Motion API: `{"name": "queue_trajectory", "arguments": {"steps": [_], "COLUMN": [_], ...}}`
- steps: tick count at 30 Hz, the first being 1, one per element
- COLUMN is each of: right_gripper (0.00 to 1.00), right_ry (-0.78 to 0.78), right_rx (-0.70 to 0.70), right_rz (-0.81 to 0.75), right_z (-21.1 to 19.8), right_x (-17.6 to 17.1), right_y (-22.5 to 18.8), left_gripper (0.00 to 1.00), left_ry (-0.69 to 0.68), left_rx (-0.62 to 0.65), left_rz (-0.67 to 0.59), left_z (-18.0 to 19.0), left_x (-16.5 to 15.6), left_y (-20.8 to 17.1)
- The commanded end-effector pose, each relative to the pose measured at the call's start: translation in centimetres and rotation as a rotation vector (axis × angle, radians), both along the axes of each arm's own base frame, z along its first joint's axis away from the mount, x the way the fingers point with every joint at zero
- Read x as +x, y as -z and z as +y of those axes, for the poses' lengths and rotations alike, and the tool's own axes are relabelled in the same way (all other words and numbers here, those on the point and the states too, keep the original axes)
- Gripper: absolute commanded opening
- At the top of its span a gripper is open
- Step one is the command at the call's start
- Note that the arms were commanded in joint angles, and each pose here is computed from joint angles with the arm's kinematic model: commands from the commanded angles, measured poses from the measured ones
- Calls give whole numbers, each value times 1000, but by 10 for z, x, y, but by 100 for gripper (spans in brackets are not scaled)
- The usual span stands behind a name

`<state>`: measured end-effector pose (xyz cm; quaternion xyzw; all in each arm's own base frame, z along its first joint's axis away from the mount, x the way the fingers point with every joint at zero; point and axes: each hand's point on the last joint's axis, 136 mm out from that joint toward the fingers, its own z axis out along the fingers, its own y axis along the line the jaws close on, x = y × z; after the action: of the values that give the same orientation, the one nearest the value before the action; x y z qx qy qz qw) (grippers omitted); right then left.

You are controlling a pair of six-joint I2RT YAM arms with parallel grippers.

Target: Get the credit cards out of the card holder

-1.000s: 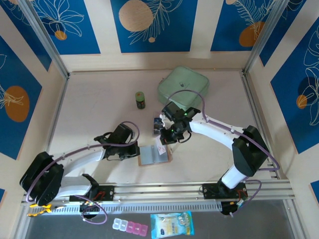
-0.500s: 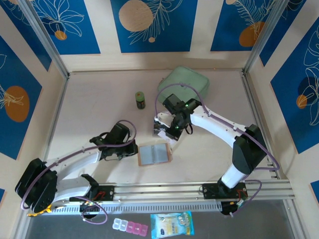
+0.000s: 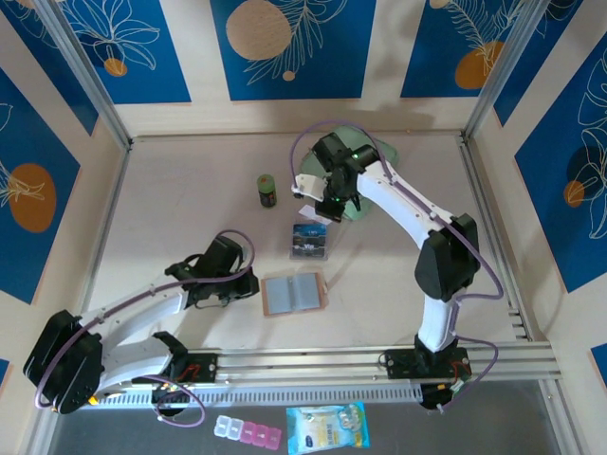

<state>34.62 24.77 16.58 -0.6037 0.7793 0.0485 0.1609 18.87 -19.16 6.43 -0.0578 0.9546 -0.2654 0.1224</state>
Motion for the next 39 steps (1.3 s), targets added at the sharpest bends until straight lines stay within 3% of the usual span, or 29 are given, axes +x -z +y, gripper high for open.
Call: {"name": "queue_trajectory", "arguments": {"steps": [1, 15, 25, 33, 37, 39], "right_gripper": [0, 0, 18, 20, 26, 30], "right_ry": [-55, -80, -69, -7, 61, 99], "right_rx": [-34, -96, -91, -41, 8, 37], "right_rz": [25, 65, 74, 24, 8, 5], "right_z": [-2, -1, 2, -2, -6, -7], "right_x": [5, 35, 39, 43, 40, 37], "right_y": [4, 34, 44, 22, 15, 13], "left_gripper": [8, 9, 9, 10, 24, 37], "left_ry": [-11, -39, -42, -39, -31, -25], "left_rx": [30, 26, 28, 44, 62, 75], "left_rz": [-8, 1, 6, -5, -29, -49], "left_z": [11, 17, 18, 21, 25, 27], "left_x": [-2, -3, -4, -1, 7, 13], "left_y": [2, 4, 5, 4, 1, -3]}}
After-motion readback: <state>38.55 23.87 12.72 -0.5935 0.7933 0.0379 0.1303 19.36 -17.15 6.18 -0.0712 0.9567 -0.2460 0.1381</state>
